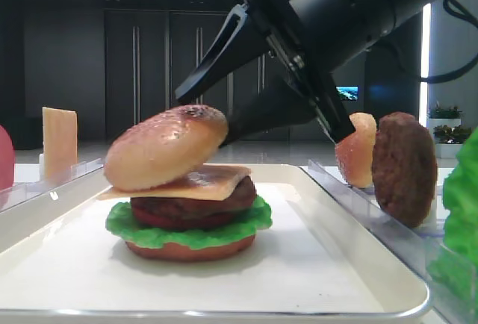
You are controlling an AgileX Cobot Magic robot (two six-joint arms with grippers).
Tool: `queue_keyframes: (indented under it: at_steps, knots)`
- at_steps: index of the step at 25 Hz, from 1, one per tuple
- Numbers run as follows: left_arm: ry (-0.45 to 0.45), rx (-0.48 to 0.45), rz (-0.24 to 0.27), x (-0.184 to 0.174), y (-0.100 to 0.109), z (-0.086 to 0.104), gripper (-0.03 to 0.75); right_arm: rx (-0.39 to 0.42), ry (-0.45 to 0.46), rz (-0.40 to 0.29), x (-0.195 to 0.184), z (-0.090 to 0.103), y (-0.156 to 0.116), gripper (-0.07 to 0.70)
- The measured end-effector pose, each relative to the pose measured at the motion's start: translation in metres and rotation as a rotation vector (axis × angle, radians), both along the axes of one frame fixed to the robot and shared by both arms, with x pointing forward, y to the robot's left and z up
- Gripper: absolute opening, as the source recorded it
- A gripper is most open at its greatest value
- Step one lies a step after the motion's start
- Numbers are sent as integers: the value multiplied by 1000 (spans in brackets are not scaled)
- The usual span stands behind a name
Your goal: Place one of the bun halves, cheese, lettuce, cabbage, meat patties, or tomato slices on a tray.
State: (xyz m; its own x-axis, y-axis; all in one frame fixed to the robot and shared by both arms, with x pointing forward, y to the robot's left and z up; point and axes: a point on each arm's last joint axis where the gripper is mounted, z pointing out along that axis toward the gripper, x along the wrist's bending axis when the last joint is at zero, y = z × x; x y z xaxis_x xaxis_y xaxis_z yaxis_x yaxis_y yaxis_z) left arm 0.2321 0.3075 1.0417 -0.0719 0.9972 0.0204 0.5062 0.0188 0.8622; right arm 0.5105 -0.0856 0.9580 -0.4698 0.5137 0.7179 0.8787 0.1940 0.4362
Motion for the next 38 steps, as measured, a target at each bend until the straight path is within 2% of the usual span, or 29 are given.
queue_keyframes:
  at_steps: [2, 5, 9, 12, 14, 15, 16, 18, 20, 21, 24, 26, 28, 32, 36, 38]
  knots:
    - [0, 0, 0, 0, 0, 0, -1, -41, -23, 10, 4, 2, 0, 382]
    - [0, 0, 0, 0, 0, 0, -1, -82, -73, 23, 11, 16, 1, 423]
    - [0, 0, 0, 0, 0, 0, -1, -148, -163, 30, 23, 55, 2, 434]
    - [0, 0, 0, 0, 0, 0, -1, -252, -202, 9, 29, 81, -2, 434]
    - [0, 0, 0, 0, 0, 0, -1, -375, -190, -59, 34, 88, -11, 434]
    - [0, 0, 0, 0, 0, 0, -1, -442, -168, -116, 37, 89, -17, 434]
    - [0, 0, 0, 0, 0, 0, -1, -549, -182, -155, 42, 89, -27, 434]
    - [0, 0, 0, 0, 0, 0, -1, -754, -179, -275, 53, 87, -58, 434]
    - [0, 0, 0, 0, 0, 0, -1, -878, -155, -386, 67, 90, -100, 434]
    - [0, 0, 0, 0, 0, 0, -1, -914, -137, -428, 74, 94, -122, 434]
    - [0, 0, 0, 0, 0, 0, -1, -946, -42, -571, 84, 107, -197, 435]
    - [0, 0, 0, 0, 0, 0, -1, -935, 22, -631, 80, 111, -232, 435]
    - [0, 0, 0, 0, 0, 0, -1, -912, 78, -654, 71, 115, -252, 435]
    - [0, 0, 0, 0, 0, 0, -1, -884, 127, -629, 35, 115, -251, 433]
    - [0, 0, 0, 0, 0, 0, -1, -884, 171, -603, -35, 102, -241, 433]
    - [0, 0, 0, 0, 0, 0, -1, -882, 161, -607, -72, 101, -237, 433]
